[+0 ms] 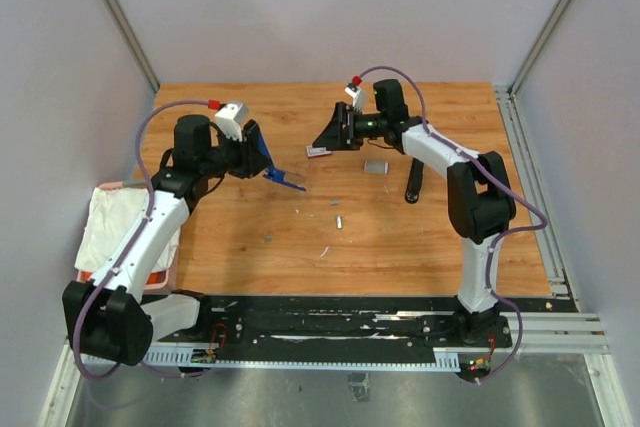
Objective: Unload the staples from the stapler
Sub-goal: Unload the staple at the center of the board, then place the stapler at the center of the board.
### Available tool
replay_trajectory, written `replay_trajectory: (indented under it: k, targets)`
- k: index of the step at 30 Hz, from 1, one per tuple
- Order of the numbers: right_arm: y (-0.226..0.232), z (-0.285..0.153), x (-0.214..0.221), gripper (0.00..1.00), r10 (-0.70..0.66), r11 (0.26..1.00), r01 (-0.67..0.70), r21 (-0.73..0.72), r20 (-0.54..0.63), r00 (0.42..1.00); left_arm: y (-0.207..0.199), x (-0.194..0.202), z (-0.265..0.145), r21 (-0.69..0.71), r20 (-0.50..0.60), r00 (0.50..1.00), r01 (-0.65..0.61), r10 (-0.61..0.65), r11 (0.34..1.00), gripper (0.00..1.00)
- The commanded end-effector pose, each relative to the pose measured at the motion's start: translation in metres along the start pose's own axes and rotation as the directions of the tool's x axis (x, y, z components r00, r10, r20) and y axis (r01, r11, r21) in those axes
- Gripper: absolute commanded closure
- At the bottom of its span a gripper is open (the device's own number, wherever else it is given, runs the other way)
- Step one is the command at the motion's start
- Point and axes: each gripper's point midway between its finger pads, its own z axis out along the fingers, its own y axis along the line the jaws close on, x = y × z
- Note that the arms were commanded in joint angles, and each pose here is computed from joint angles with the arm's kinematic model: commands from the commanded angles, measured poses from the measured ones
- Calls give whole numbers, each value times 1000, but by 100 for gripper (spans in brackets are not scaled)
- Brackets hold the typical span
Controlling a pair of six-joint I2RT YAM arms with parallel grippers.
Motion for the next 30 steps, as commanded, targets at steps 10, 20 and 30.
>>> replay_trajectory:
  k: [10,20,30]
  targets:
    - [47,-6,-3,21,-237,966,236,-106,8,972,12,1,18,13,235,894,-394,381,919,100]
    - [57,13,66,21,-772,633,726,-270,-155,616,-31,22,11,254,308,828,-547,469,798,100]
    - [62,24,108,21,-914,399,819,-412,-112,389,-55,27,0,380,343,826,-558,447,738,100]
